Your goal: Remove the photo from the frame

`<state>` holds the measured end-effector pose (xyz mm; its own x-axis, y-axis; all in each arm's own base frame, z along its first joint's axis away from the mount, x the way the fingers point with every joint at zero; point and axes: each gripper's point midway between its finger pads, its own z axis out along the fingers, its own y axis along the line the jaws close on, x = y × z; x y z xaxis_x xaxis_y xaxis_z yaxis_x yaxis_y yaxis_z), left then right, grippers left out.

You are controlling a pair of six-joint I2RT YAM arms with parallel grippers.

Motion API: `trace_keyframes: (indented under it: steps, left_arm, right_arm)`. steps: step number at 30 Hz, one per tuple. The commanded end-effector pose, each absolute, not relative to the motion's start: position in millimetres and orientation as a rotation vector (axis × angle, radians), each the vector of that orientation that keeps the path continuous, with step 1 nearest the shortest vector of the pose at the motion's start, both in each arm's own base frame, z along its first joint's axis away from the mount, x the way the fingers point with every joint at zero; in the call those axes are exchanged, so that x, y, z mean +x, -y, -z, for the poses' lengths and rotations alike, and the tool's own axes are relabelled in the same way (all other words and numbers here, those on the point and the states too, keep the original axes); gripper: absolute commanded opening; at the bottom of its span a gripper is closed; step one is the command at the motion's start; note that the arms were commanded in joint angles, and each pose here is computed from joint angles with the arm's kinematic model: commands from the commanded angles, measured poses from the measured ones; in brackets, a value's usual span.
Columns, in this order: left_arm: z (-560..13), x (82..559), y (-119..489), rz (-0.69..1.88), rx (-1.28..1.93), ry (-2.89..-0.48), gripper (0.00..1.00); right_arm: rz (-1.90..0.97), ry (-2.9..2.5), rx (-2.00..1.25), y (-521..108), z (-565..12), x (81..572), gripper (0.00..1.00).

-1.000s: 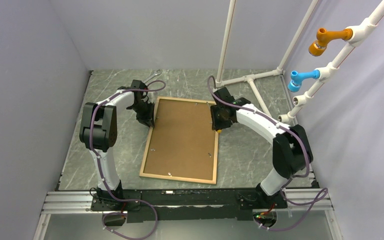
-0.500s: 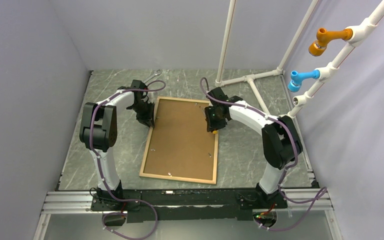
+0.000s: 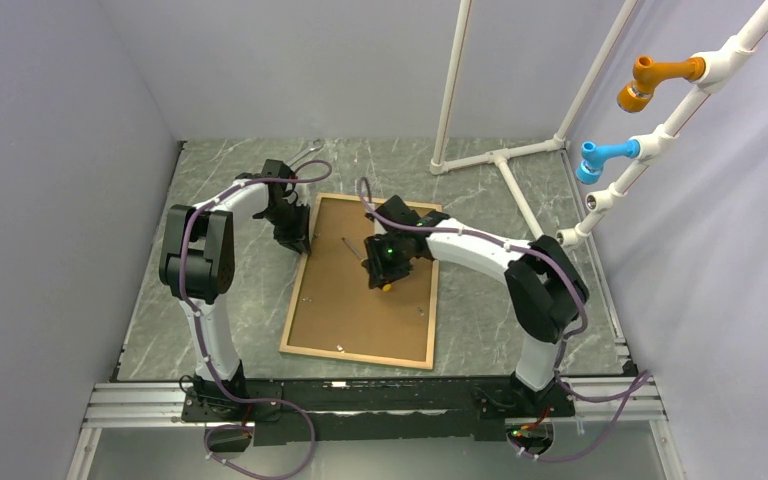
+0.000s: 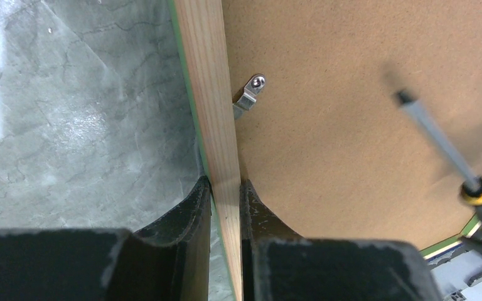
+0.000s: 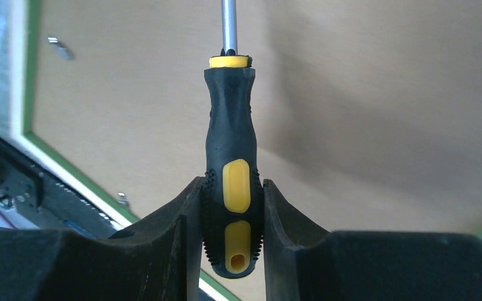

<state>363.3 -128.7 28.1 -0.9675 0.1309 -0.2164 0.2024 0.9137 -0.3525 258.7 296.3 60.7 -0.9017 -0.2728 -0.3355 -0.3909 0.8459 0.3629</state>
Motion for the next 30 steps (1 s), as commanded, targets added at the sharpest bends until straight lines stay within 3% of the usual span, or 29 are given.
trace_keyframes:
  steps: [1, 4, 7, 11, 16, 26, 30]
  left_arm:
    - [-44.1, 364.9, 145.9, 0.674, 0.311, -2.834, 0.10]
    - [-46.7, 366.4, 142.8, 0.649, 0.310, -2.827, 0.15]
    - [-62.2, 370.5, 137.7, 0.635, 0.302, -2.766, 0.37]
    - [-105.1, 374.2, 136.0, 0.624, 0.319, -2.612, 0.51]
    - [-135.4, 367.1, 141.6, 0.665, 0.334, -2.473, 0.58]
    - [-128.0, 359.7, 142.5, 0.437, 0.337, -2.523, 0.67]
    - [-139.4, 336.2, 154.5, 0.488, 0.059, -2.525, 0.69]
  right_arm:
    - [-0.718, -2.688, -0.473, -337.8, -80.7, 272.0, 0.00]
    - [-0.746, -2.692, -0.514, -351.1, -82.4, 269.4, 0.00]
    - [-0.758, -2.688, -0.539, -352.9, -86.1, 264.5, 0.00]
    - [-0.778, -2.642, -0.566, -340.1, -101.3, 264.7, 0.00]
    - [-0.782, -2.604, -0.544, -313.9, -109.3, 266.8, 0.00]
    - [-0.638, -2.561, -0.325, -240.8, -121.9, 269.3, 0.00]
    - [-0.553, -2.509, -0.273, -215.5, -131.0, 262.2, 0.00]
